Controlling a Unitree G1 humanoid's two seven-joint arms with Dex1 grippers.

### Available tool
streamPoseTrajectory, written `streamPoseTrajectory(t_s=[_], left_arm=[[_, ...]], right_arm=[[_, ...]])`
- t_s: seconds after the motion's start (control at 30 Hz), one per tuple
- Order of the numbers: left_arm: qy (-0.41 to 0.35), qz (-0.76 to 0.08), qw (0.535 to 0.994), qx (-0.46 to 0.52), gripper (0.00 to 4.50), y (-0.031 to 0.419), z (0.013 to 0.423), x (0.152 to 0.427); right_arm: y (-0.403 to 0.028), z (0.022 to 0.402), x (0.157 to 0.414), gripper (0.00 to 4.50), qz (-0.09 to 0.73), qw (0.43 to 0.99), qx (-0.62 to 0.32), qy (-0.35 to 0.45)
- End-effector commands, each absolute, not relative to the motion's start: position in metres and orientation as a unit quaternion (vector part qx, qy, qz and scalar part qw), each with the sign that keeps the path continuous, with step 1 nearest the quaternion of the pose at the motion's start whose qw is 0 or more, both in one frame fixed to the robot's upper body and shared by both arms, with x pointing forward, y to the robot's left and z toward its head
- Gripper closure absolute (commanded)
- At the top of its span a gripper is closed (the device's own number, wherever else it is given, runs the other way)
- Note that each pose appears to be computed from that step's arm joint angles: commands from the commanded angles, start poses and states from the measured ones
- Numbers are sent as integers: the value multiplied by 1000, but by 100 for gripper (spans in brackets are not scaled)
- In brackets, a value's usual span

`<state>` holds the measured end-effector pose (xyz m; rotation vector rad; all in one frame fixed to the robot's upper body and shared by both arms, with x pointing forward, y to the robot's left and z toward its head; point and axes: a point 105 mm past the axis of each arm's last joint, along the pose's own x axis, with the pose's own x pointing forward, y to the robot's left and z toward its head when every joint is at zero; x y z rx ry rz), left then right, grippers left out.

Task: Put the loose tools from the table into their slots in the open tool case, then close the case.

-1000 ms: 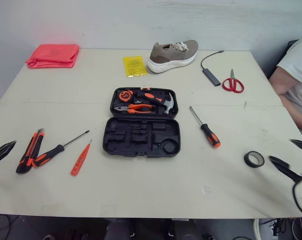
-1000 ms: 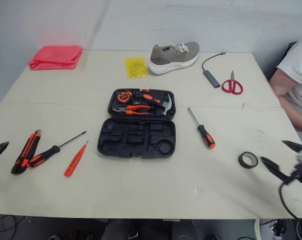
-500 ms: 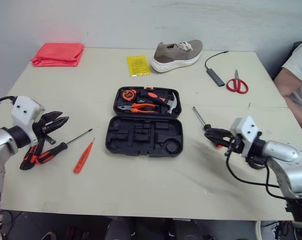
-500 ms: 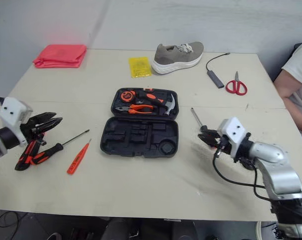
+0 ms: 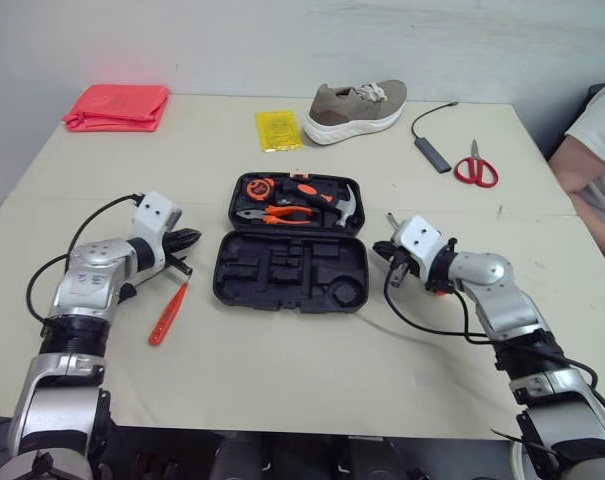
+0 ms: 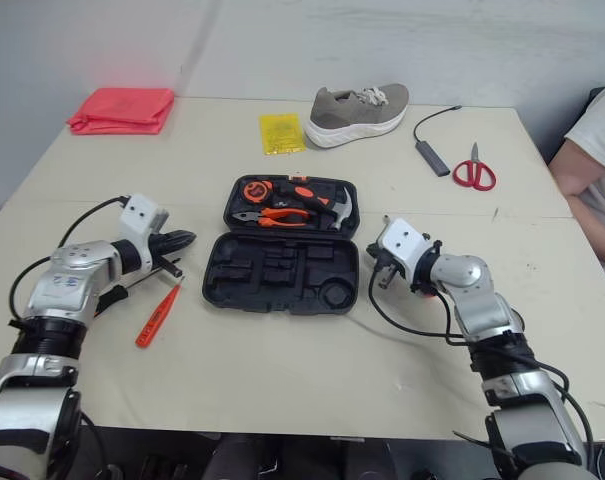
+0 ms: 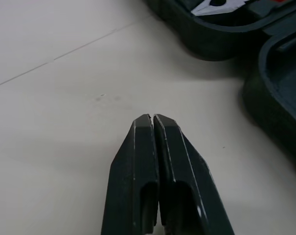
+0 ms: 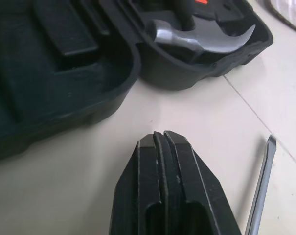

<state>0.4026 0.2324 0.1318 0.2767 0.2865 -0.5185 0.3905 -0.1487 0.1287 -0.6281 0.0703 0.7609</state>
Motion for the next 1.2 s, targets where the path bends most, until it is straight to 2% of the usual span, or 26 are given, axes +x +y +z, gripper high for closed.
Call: streamPoseTrajectory(t_s=[0.03, 0.4, 0.53, 0.7, 1.2], left_arm=[[124, -275, 942, 146, 444, 220, 141, 410], [160, -331, 918, 148, 444, 195, 121, 407], [142, -364, 908, 149, 444, 185, 123, 399], [137, -437, 877, 143, 444, 169, 121, 372], [149, -518, 822, 183, 444, 153, 117, 315]], right_arm=[[-137, 143, 396, 450, 370, 874, -315, 2], [-116, 142, 402, 450, 395, 864, -312, 0], [-117, 143, 398, 450, 404, 860, -312, 1], [-121, 142, 379, 450, 437, 846, -306, 9], [-134, 131, 314, 450, 512, 807, -286, 62]])
